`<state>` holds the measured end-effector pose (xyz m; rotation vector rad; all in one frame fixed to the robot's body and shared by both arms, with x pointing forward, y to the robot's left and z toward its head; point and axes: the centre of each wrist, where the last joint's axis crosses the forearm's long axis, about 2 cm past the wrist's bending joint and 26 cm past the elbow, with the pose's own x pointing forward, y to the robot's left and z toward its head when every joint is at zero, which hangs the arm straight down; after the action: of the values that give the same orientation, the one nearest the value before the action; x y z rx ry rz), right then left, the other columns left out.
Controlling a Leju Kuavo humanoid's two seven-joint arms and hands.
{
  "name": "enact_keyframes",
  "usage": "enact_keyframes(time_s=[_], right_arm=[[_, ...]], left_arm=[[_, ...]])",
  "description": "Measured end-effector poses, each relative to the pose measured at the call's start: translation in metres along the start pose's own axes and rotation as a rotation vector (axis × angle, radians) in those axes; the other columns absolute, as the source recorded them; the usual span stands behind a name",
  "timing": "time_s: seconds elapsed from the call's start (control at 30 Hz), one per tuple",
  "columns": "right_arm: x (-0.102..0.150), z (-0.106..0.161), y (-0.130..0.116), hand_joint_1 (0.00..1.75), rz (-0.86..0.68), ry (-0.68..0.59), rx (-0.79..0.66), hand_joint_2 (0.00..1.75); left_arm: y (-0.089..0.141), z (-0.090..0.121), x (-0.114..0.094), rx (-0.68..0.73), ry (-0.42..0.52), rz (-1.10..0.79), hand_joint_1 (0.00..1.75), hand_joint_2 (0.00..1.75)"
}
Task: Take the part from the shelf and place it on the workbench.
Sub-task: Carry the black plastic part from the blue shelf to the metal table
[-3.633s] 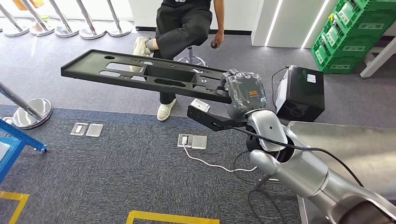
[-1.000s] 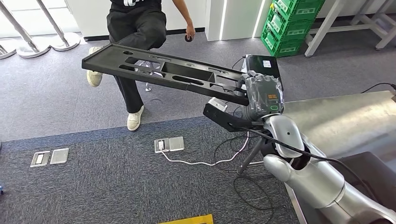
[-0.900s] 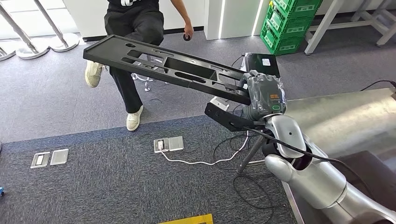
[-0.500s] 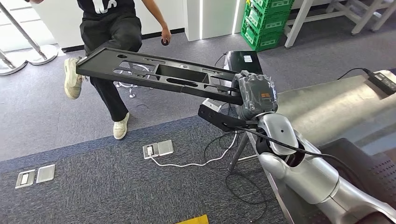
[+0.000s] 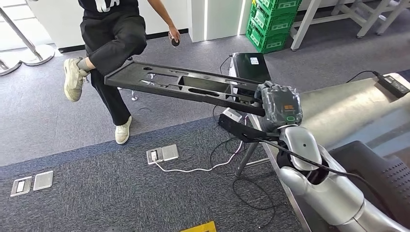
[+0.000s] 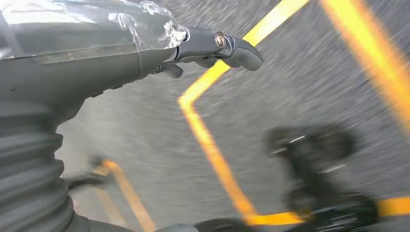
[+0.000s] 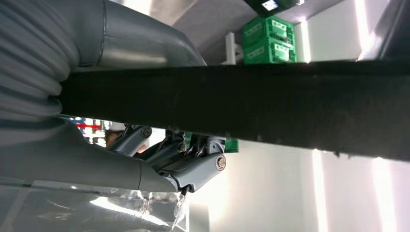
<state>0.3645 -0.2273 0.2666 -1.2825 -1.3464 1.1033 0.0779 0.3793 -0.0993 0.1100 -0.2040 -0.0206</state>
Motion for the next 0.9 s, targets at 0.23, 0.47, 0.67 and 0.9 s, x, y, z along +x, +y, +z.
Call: enact_keyframes(time_s=[0.23, 0.47, 0.67, 0.9], right_arm=[[-0.002, -0.001, -0.008, 1.75, -0.030, 0.003, -0.015, 1.75], [-0.002, 0.000, -0.008, 1.75, -0.037, 0.003, -0.014, 1.75], [0.000, -0.001, -0.010, 1.75, -0.051, -0.001, -0.023, 1.75], [0.001, -0.003, -0.013, 1.75, -0.061, -0.007, -0.033, 1.75]], left_arm=[[0.015, 0.001, 0.002, 0.070, -0.048, 0.108, 0.00, 1.75], [0.021, 0.002, 0.000, 0.100, -0.049, 0.175, 0.00, 1.75], [0.024, 0.002, -0.001, 0.112, -0.048, 0.213, 0.00, 1.75], [0.024, 0.002, -0.001, 0.117, -0.051, 0.219, 0.00, 1.75]])
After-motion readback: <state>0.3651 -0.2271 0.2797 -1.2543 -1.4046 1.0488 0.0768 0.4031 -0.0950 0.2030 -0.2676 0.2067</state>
